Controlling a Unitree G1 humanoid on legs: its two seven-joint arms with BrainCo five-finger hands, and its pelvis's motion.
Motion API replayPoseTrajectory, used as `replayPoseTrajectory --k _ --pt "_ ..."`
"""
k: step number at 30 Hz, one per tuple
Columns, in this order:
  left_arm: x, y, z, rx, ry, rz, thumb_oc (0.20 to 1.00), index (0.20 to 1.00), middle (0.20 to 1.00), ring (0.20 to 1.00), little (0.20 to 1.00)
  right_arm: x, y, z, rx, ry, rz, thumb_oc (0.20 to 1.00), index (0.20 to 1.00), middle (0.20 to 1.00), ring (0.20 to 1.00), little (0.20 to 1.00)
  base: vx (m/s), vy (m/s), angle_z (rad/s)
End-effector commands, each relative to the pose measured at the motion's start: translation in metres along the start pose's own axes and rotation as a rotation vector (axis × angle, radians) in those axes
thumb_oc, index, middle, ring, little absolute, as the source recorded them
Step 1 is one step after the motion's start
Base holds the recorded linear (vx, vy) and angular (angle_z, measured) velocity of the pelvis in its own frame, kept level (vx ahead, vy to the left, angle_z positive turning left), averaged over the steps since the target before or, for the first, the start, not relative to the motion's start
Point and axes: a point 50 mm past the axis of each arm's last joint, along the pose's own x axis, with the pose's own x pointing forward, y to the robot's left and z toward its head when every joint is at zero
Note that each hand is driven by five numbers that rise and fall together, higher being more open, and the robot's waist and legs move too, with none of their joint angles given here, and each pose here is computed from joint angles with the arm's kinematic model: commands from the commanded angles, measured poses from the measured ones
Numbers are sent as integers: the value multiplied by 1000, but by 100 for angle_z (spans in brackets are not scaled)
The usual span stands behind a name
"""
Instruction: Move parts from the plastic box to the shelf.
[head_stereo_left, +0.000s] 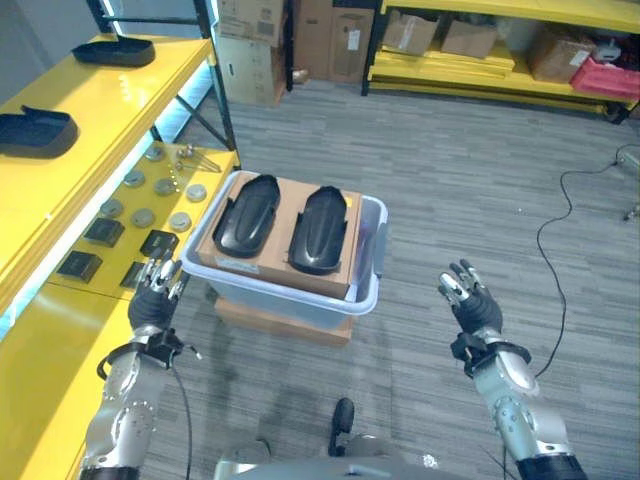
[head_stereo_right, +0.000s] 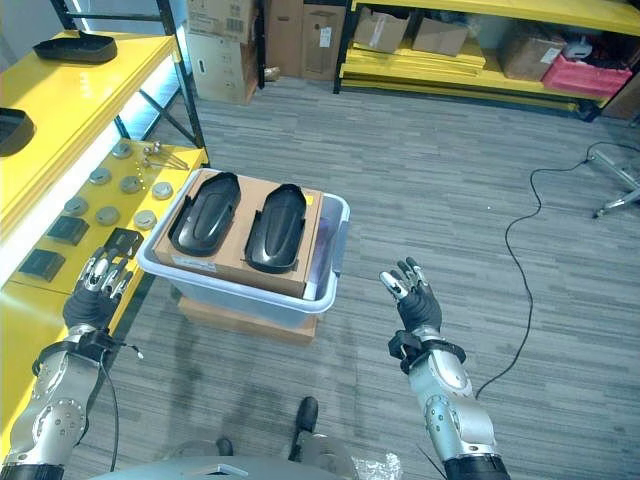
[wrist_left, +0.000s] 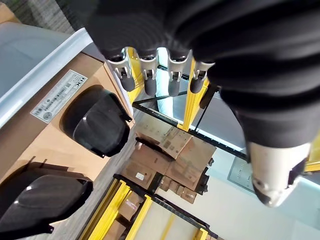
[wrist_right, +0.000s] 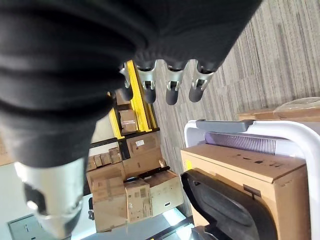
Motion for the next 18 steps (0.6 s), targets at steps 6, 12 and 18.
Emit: replayPoseTrajectory --k 6,12,18 --pt "4 -1 11 14 -58 -23 1000 1000 1000 1000 1000 9 -4 21 -49 -93 -1 1000 1000 1000 1000 1000 -22 -88 6" --pt "2 8 8 25 -39 11 1000 1000 1000 1000 1000 10 -7 17 -40 -99 -21 1000 1000 1000 1000 1000 73 47 14" --pt "5 10 16 25 -70 37 1000 1000 1000 1000 1000 11 1 21 -4 -123 -18 1000 1000 1000 1000 1000 142 156 -13"
